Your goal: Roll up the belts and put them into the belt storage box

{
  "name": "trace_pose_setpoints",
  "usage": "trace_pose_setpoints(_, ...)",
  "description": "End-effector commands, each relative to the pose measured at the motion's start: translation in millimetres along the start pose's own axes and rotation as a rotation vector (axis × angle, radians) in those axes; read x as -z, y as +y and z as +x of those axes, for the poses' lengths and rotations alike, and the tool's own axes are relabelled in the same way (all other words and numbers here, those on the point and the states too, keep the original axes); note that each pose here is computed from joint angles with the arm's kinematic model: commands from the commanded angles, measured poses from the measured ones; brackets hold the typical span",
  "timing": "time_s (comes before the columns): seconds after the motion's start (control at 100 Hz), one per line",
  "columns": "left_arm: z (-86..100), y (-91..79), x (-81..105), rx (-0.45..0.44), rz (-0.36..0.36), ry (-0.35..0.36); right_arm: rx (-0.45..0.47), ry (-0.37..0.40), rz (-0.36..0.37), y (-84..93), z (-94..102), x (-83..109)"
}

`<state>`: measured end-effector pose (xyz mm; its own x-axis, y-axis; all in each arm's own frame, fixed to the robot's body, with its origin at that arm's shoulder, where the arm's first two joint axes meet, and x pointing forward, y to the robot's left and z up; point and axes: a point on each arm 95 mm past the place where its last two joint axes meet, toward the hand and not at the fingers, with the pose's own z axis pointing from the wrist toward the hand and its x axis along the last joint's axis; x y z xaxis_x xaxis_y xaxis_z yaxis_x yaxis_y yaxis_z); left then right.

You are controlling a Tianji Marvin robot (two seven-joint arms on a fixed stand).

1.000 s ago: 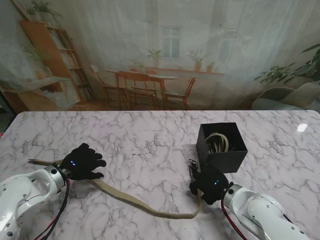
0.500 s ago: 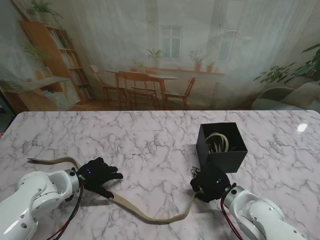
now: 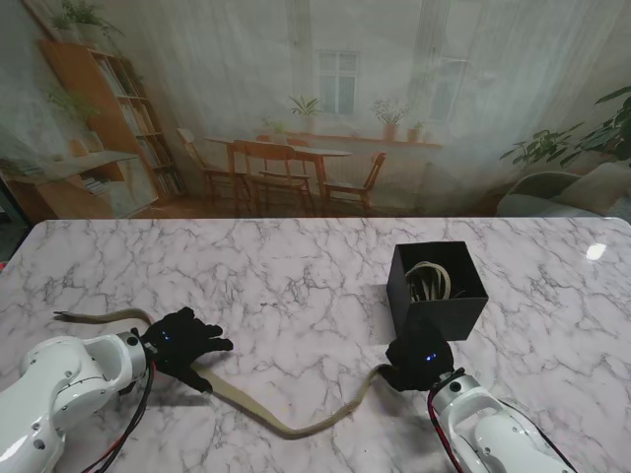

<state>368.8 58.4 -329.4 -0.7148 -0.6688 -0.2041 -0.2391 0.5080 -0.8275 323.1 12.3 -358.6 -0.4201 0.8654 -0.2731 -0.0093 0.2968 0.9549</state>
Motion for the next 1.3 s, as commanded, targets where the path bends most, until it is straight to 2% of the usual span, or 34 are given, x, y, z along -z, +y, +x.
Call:
trace_pose_setpoints(0.0, -3.2, -0.4, 4.8, -0.013, -0.02, -0.016, 0.01, -0.005, 0.029, -2.5, 11.7, 1.1)
trace_pose_setpoints(0.09, -5.5, -0.3, 7.1, -0.007, -0.017, -0.03, 0.001, -0.02, 0.156, 0.0, 20.7, 4.6)
trace_pose_setpoints(0.16, -5.2, 0.6, 6.3, 0.003, -0.019, -0.031, -0.023, -0.008, 0.204, -0.1, 26.0, 3.7)
trace_pose_setpoints(0.23, -3.8, 2.4, 4.3, 0.006, -0.026, -0.027, -0.008, 0.006, 0.241, 0.6, 27.2, 3.6)
trace_pose_setpoints(0.39, -2.5, 4.1, 1.5, 0.006, -0.031, -0.028, -0.015, 0.001, 0.214, 3.1, 23.2, 4.6)
trace_pose_setpoints(0.57, -5.6, 1.2, 4.5, 0.0, -0.019, -0.038, -0.003, -0.035, 0.098, 11.9, 14.0, 13.6)
trace_pose_setpoints(0.79, -10.9, 1.1, 6.3, -0.005, 0.015, -0.068, 0.031, -0.048, 0.03, 19.0, 1.5, 22.6)
trace_pose_setpoints(0.89, -15.0, 0.4, 7.9, 0.004, 0.055, -0.1, 0.068, -0.047, 0.042, 21.1, -6.3, 28.2)
trace_pose_setpoints(0.97, -19.2, -2.0, 10.1, 0.009, 0.083, -0.124, 0.13, -0.053, 0.122, 21.5, -10.8, 34.3)
trace_pose_setpoints(1.1, -26.0, -9.2, 14.5, 0.008, 0.122, -0.153, 0.194, -0.034, 0.172, 16.6, -14.1, 34.7)
trace_pose_setpoints(1.29, -28.7, -18.4, 17.4, 0.006, 0.176, -0.163, 0.191, 0.005, 0.188, 7.8, -12.6, 27.2)
